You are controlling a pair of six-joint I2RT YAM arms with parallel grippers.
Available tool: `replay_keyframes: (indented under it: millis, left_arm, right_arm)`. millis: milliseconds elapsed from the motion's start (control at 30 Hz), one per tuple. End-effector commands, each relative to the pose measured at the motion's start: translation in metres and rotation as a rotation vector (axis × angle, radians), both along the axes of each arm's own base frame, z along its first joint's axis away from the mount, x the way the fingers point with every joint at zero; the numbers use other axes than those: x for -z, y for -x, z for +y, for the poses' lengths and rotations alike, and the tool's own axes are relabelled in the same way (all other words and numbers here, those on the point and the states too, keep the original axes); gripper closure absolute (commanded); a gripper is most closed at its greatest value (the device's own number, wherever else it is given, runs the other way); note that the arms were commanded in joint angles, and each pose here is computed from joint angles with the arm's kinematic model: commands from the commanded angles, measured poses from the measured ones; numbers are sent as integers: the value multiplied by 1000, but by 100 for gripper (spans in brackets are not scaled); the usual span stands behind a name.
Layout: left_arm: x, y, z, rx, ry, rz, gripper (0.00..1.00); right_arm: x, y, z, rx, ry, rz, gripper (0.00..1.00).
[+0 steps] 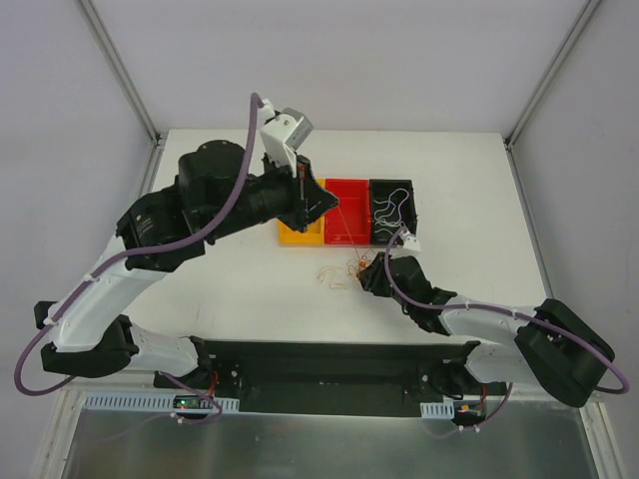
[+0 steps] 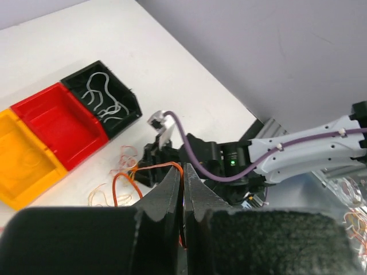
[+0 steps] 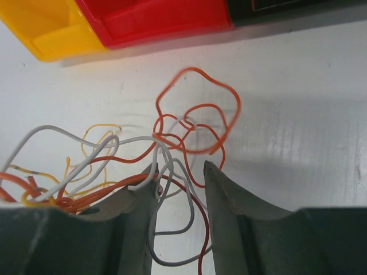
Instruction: Untangle the cables
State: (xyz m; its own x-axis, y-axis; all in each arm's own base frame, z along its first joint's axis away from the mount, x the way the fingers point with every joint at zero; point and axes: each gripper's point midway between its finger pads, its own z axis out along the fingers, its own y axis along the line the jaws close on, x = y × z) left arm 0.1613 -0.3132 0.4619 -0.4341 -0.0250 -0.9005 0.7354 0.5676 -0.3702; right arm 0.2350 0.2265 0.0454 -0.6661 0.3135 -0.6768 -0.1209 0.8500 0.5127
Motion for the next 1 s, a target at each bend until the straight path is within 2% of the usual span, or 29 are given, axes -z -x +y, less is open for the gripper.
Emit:
replay_keyframes:
  millis: [0, 133, 200, 233, 333, 367, 500, 633, 733, 833, 867, 967]
  left_arm:
    - [-47, -15, 32, -98, 73, -105, 100]
    - [-65, -20, 44, -134, 104, -141, 100]
    - [-84, -21, 54, -154, 133, -183, 100]
    - [-92, -22, 59, -169, 143, -204, 100]
    - [-125, -17, 71, -182, 200, -267, 100]
    - [-132, -16, 73, -182, 214, -279, 100]
    - [-137, -16, 70, -172, 225, -284, 100]
    - [-104, -20, 51, -138, 165, -212, 100]
    - [-60, -23, 38, -119, 88, -125, 100]
    - [2, -18, 24, -78, 17, -7, 100]
    - [43, -19, 18, -77, -44, 56, 100]
    - [123, -14, 21, -93, -106, 168, 100]
  right_arm:
    - [38, 11, -46, 103, 183, 69, 63]
    - [43, 10, -58, 142, 205, 75, 69]
    - [47, 11, -63, 155, 208, 87, 69]
    - [48, 11, -65, 163, 206, 91, 67]
    - [49, 12, -67, 164, 212, 96, 45]
    - [49, 12, -67, 157, 219, 95, 41]
    - [45, 14, -63, 127, 218, 99, 36]
    - [21, 21, -30, -72, 139, 32, 34]
    - [-2, 32, -8, -231, 78, -21, 32]
    - [-14, 39, -3, -280, 63, -9, 25]
    - [-19, 46, 4, -329, 39, 9, 24]
    - [-30, 57, 11, -388, -4, 30, 23]
